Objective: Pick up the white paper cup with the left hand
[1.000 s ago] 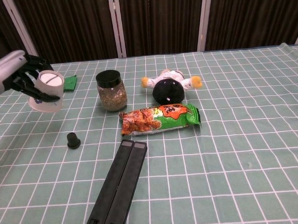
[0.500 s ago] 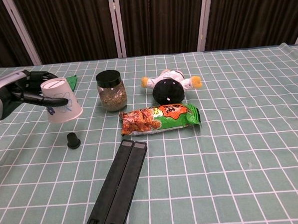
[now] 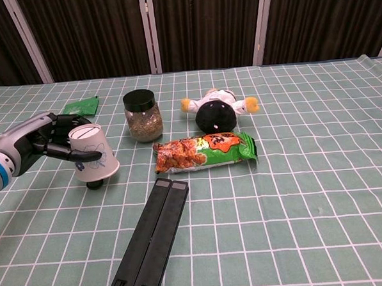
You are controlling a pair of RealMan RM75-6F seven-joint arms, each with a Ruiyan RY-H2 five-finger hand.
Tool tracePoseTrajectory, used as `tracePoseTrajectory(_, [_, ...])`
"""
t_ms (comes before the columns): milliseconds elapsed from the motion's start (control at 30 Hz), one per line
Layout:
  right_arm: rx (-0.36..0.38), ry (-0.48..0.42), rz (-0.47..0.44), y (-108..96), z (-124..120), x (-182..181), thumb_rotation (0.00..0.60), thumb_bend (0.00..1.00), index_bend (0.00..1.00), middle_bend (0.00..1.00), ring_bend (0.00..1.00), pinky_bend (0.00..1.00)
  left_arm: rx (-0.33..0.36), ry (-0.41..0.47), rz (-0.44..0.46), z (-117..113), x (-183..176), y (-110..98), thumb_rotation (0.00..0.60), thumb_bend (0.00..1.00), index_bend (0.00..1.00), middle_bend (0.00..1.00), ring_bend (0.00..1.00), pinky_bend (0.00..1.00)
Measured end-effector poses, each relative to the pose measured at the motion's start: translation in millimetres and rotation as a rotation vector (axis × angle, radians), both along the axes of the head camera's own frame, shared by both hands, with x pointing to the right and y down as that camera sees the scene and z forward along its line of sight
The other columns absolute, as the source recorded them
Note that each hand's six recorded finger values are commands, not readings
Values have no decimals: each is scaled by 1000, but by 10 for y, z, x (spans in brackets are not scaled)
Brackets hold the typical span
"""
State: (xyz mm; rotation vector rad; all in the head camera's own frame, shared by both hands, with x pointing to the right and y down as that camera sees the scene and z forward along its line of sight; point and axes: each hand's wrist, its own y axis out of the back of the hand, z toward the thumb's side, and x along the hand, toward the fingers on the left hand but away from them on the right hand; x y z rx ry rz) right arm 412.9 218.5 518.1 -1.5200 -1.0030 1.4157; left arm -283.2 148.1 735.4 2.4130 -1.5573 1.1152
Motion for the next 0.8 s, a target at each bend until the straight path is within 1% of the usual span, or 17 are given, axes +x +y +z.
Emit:
tracePoseTrajectory(100, [0, 0, -1, -1, 0, -3, 600, 0, 0, 0, 0, 0, -2, -14, 4, 22, -26, 29, 600, 48, 452, 425, 375, 421])
tracePoseTrajectory(167, [-1, 0, 0, 0, 0, -3, 600, 0, 0, 0, 0, 0, -2, -23, 8, 33, -43, 41, 600, 47, 405, 344, 300, 365])
tracePoseTrajectory(200, [-1, 0, 0, 0, 0, -2, 600, 0, 0, 0, 0, 0, -2, -29, 12, 39, -51, 48, 600, 48, 333, 252, 207, 292])
tracePoseTrajectory(233, [-1, 0, 0, 0, 0, -2, 600, 0, 0, 0, 0, 0, -4, -35, 22, 47, -54, 61, 600, 48, 236, 148, 106, 212])
tracePoseTrajectory(300, [-1, 0, 0, 0, 0, -3, 600, 0, 0, 0, 0, 0, -12, -41, 41, 62, -53, 86, 600, 48, 88, 31, 10, 113])
tracePoseTrajectory(333, [-1, 0, -1, 1, -1, -5, 600, 0, 0, 0, 0, 0, -21, -43, 54, 73, -53, 104, 600, 48, 34, 4, 0, 76])
tracePoseTrajectory(400, [-1, -1, -1, 0, 0, -7, 600, 0, 0, 0, 0, 0, -36, -43, 68, 88, -58, 127, 600, 49, 1, 0, 0, 24])
tracePoseTrajectory(467, [-3, 0, -1, 1, 3, -9, 600, 0, 0, 0, 0, 0, -44, -41, 76, 91, -72, 136, 600, 49, 0, 0, 0, 1])
tracePoseTrajectory(633, [-1, -4, -1, 0, -5, -12, 600, 0, 0, 0, 0, 0, -26, -36, 80, 32, -99, 124, 600, 48, 0, 0, 0, 0])
tracePoseTrajectory(700, [2, -8, -2, -1, -17, -17, 600, 0, 0, 0, 0, 0, -1, -31, 79, -45, -122, 96, 600, 48, 0, 0, 0, 0])
tracePoseTrajectory(800, [6, -15, -7, 1, -36, -28, 600, 0, 0, 0, 0, 0, 60, -37, 88, -213, -177, 35, 600, 48, 0, 0, 0, 0])
